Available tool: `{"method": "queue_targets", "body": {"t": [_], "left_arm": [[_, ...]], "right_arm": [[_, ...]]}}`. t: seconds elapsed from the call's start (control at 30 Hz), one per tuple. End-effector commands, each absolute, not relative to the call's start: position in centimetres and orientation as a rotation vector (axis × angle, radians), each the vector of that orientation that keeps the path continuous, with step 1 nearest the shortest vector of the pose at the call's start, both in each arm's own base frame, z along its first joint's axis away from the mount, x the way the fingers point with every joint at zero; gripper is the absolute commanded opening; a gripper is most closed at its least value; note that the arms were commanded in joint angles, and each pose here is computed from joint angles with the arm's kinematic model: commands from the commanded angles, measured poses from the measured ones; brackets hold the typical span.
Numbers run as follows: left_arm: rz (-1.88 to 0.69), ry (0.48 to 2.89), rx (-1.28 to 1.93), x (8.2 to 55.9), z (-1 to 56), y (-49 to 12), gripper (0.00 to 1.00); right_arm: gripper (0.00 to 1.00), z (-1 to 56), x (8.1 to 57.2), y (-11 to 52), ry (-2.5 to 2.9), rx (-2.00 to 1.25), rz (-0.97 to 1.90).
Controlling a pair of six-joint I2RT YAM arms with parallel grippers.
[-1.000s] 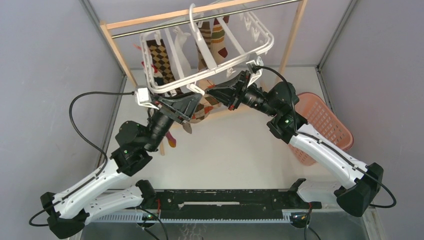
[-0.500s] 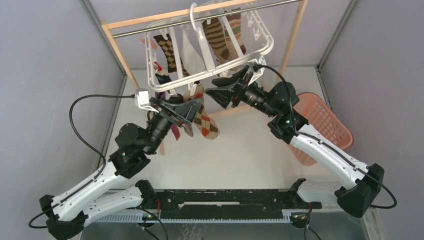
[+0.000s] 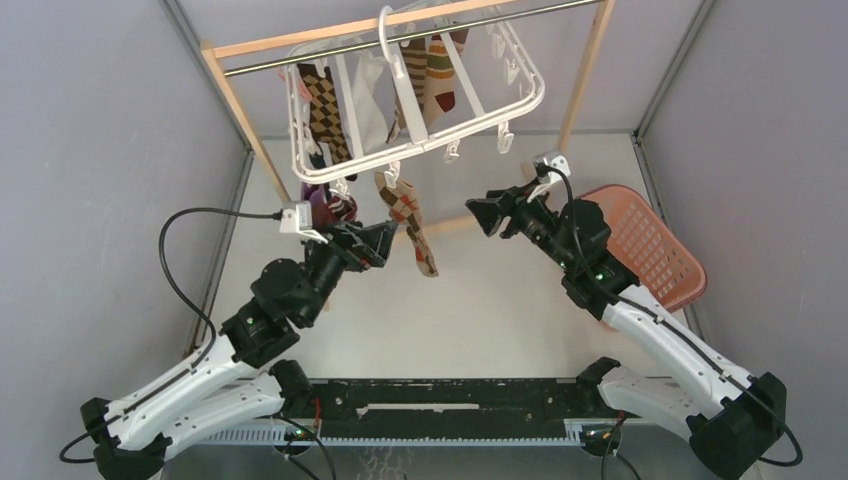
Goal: Clip the socks to the hanger
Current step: Reset both arms
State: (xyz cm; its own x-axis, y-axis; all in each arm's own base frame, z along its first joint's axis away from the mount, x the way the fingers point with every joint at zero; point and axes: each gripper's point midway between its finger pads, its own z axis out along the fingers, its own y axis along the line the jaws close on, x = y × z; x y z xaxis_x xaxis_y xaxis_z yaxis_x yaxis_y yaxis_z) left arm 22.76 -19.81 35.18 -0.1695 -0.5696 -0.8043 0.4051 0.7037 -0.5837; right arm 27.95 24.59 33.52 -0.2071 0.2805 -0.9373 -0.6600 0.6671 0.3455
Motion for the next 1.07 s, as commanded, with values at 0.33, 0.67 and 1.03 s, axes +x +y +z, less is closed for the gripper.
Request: {"method": "queue_targets", "body": {"t": [0.33,0.67,1.03], "left_arm": [[-0.62,1.686,-0.456,22.3,23.9,-12.9,1.0],[-0.501,1.801,-0.493,21.9,20.8,-12.0,1.0],[-0.519,1.751,-0.519,21.9,21.9,-11.3,1.0]], "right_arm": [[0.0,20.1,31.7,15.9,1.89,0.024,0.644],[0.0,17.7,31.7,15.5,1.936,0.026,0.623],[0.0,16.2,32.0,15.2,1.963,0.061,0.645]]}}
